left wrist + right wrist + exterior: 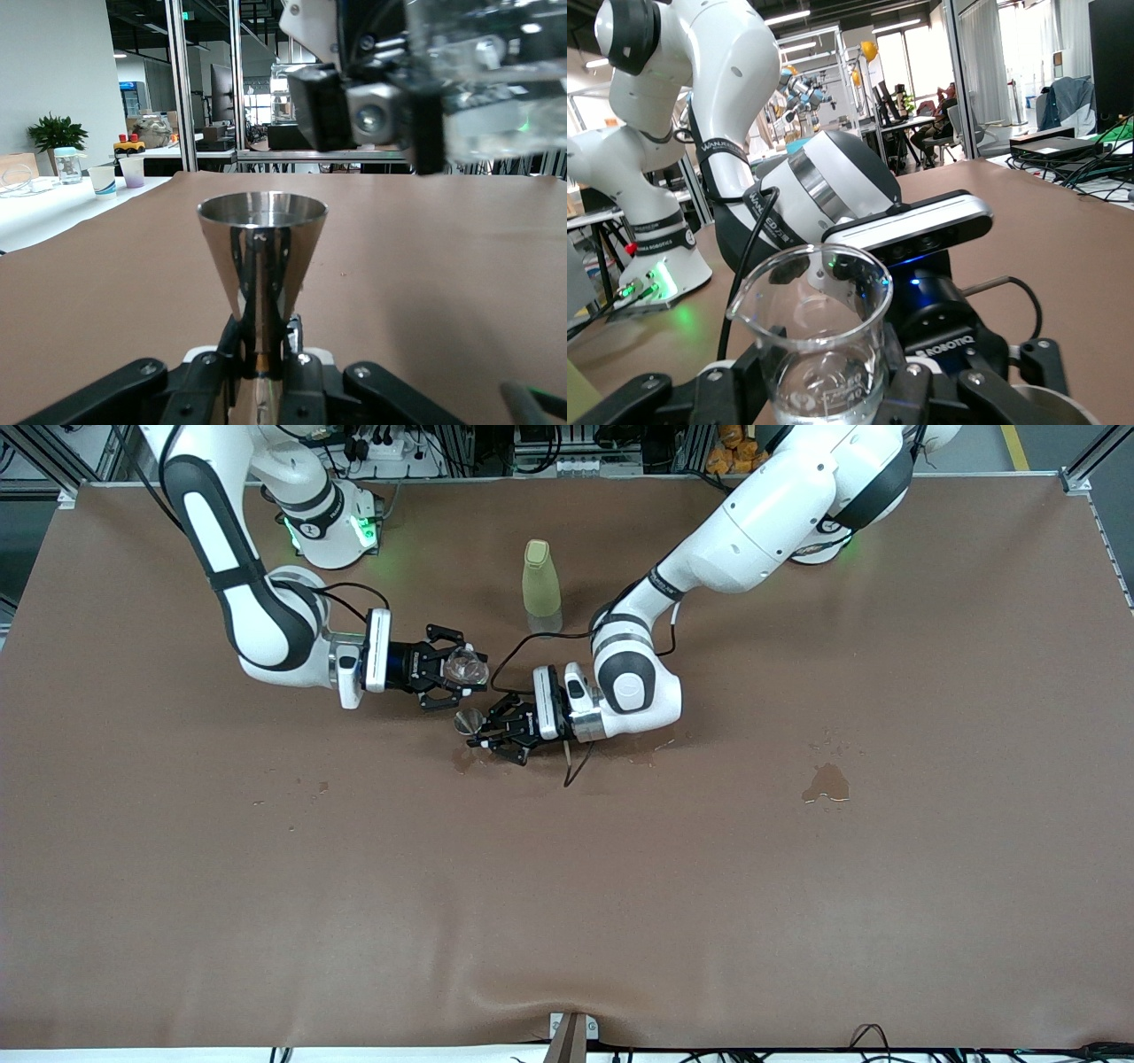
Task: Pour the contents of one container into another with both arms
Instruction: 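Tilt the beaker with the right gripper over the jigger's rim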
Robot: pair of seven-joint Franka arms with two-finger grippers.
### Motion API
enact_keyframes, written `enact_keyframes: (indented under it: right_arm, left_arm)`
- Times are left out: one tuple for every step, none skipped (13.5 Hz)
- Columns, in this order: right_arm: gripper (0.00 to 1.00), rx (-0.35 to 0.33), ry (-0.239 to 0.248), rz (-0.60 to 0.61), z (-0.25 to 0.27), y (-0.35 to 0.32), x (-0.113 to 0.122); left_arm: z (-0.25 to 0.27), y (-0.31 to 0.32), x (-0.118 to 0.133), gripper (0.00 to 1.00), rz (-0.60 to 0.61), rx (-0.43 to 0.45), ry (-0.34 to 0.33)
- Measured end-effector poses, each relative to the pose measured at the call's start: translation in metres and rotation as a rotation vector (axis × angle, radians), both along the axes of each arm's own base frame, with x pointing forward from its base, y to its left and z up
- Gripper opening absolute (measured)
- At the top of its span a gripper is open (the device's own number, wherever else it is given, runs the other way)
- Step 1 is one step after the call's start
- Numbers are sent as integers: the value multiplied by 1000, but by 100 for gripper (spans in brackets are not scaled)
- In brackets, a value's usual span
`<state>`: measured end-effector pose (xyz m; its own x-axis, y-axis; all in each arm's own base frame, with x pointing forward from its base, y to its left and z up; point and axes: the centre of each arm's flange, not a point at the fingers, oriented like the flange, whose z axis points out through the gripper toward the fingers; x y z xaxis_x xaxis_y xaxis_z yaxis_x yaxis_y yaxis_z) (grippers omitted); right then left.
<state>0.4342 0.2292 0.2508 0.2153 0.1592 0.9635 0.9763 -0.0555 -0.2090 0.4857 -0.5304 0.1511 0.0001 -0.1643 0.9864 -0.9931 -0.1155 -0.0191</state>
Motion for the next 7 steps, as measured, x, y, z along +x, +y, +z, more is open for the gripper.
enact_keyframes:
  right_arm:
    - [48,-5,11,-4,-4,3,-5]
    - [48,-14,17,-5,-6,5,-8]
    - [48,-17,19,-8,-7,6,-9]
    - [48,-19,20,-11,-7,6,-9]
    - [48,-20,21,-13,-8,5,-9]
    - [48,-22,29,-16,-8,5,-9]
    - [48,-22,49,-21,-8,4,-9]
  left_arm:
    - [0,0,0,21,0,0,0]
    - [0,0,0,21,0,0,-1]
    - [0,0,0,21,0,0,-1]
    - [0,1,1,21,1,1,-1]
    - [0,1,1,21,1,1,-1]
    - [-1,1,1,21,1,2,-1]
    - [-1,1,1,21,2,2,0]
